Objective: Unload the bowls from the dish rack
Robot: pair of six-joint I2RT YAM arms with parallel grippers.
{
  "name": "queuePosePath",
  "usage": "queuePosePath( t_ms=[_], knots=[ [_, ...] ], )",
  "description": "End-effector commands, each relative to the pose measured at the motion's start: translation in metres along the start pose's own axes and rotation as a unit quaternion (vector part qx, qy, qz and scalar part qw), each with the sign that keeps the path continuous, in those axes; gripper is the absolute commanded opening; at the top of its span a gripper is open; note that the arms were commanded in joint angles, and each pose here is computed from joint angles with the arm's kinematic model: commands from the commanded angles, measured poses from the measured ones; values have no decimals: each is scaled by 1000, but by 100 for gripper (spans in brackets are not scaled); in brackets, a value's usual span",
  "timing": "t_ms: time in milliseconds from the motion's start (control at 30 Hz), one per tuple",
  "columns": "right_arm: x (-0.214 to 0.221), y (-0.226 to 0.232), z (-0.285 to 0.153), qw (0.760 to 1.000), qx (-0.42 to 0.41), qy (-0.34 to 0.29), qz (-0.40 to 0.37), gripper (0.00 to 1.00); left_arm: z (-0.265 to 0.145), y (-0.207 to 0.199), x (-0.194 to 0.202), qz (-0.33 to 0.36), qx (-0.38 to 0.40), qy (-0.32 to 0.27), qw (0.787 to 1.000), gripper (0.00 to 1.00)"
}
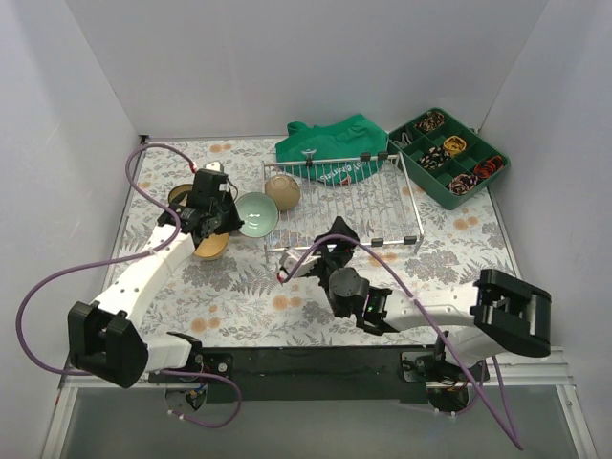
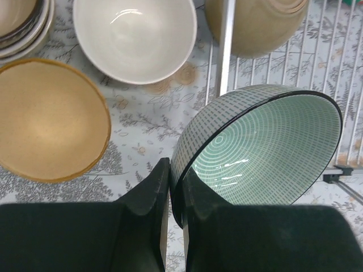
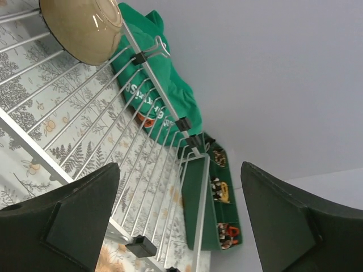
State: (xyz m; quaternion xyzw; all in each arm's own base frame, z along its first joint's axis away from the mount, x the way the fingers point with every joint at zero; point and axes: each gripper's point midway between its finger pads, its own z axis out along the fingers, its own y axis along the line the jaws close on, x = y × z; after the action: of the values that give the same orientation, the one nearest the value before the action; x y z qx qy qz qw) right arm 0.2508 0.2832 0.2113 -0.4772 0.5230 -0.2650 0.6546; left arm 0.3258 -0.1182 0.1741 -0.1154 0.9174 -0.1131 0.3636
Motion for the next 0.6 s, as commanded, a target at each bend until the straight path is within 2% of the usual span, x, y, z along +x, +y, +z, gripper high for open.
queuePosePath(
  t_ms=[0, 33, 267, 567],
  knots=[
    [3, 11, 2, 987, -65, 15, 147, 95, -18, 19, 0, -20, -13, -27, 999, 0],
    [9, 21, 2, 981, -94, 26, 166, 95, -16, 26, 10, -27, -20, -19, 999, 0],
    [17, 17, -3, 957, -124, 30, 259, 96, -14, 60, 43, -97, -45, -15, 994, 0],
    [23, 23, -7, 946, -133, 36, 292, 96, 1, 71, 75, -154, -43, -2, 987, 0]
  ],
)
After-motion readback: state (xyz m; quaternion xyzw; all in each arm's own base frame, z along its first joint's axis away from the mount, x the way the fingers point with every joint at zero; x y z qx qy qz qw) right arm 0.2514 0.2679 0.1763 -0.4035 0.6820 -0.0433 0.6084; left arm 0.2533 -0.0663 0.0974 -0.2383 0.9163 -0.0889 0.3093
